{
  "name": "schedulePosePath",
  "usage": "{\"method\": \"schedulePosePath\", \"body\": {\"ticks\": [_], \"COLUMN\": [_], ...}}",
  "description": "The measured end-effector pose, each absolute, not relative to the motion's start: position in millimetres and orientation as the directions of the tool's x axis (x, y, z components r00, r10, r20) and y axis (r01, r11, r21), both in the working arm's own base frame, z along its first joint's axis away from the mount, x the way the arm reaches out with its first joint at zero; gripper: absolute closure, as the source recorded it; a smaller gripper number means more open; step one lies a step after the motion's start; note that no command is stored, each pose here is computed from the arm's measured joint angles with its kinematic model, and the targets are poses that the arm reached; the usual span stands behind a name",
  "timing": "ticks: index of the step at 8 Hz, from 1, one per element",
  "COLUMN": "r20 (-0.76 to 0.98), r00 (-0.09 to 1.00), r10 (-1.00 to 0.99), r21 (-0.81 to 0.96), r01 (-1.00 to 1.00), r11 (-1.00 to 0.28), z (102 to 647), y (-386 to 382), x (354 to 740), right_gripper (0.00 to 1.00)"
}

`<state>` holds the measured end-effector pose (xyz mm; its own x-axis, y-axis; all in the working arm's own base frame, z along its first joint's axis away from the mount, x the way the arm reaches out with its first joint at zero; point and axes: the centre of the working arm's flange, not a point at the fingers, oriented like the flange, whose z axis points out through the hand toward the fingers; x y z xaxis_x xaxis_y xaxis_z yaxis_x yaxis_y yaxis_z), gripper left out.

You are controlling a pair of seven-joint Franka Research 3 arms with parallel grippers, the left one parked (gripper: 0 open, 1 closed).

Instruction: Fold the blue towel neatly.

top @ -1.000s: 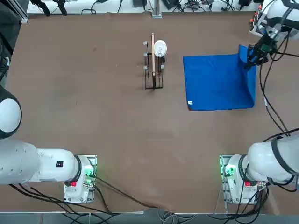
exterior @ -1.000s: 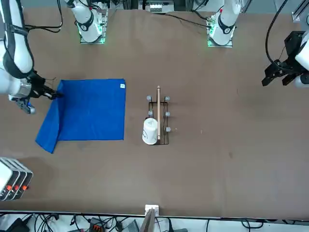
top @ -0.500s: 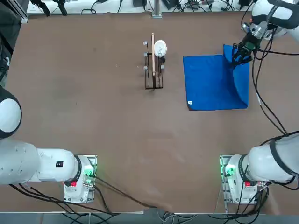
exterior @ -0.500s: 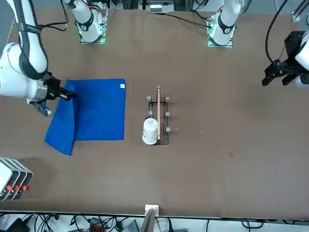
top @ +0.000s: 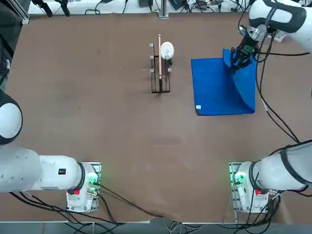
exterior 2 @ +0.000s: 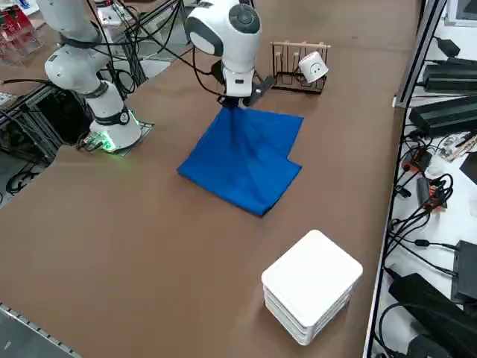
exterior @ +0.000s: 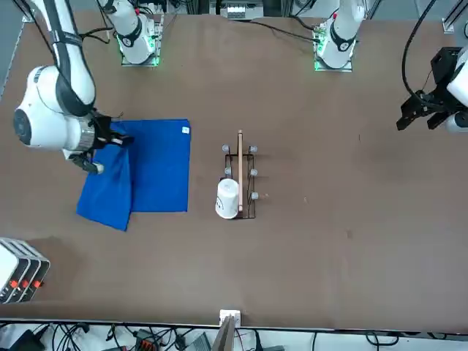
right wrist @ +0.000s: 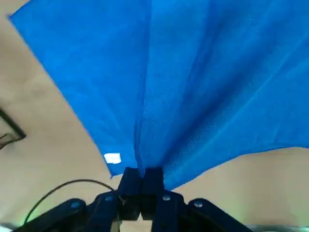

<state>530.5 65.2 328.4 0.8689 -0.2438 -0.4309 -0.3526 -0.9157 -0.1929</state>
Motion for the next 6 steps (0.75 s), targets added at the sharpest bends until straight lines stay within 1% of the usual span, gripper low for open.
{"method": "schedulePosePath", "body": {"ticks": [4, 6], "r20": [-0.465, -0.471], "r00": [0.878, 0.879], "r10": [-0.114, -0.079], "r21": [-0.19, -0.185], "r01": [-0.225, -0.185], "r11": [-0.956, -0.965], "z": [328.1, 326.5], "y": [149.1, 173.0], "x": [509.5, 500.6], "right_gripper": [0.97, 0.97]}}
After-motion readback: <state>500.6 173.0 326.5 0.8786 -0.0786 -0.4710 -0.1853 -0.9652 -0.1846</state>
